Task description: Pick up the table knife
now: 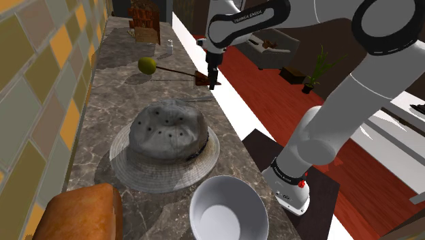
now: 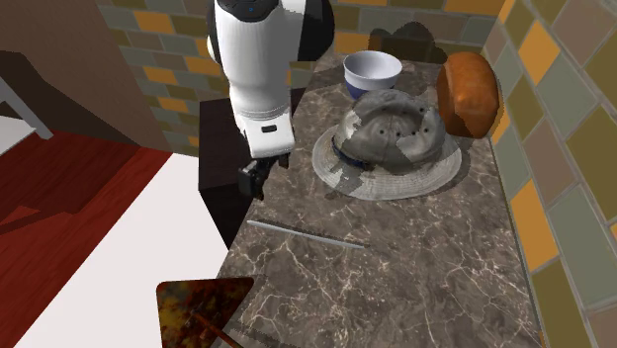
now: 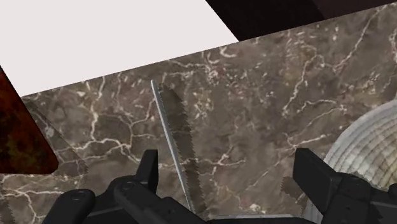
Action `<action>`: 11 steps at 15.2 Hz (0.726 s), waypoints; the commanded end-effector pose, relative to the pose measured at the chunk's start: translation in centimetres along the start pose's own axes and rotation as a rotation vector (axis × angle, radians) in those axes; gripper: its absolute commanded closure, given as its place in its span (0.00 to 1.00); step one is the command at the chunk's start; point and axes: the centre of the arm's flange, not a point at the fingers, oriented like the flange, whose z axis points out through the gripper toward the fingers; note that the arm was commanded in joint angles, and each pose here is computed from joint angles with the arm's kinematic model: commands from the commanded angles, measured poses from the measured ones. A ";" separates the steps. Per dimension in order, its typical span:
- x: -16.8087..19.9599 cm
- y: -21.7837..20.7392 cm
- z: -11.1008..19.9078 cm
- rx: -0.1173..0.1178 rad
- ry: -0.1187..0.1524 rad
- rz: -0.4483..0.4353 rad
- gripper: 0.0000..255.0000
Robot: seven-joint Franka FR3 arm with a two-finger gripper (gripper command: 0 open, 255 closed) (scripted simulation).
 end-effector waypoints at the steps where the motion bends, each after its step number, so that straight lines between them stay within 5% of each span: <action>1: 2.1 1.2 1.8 -0.011 -0.003 -0.082 0.00; 5: 6.2 2.5 4.7 -0.032 -0.010 -0.238 0.00; 11: 6.6 2.7 7.6 -0.033 -0.011 -0.251 0.00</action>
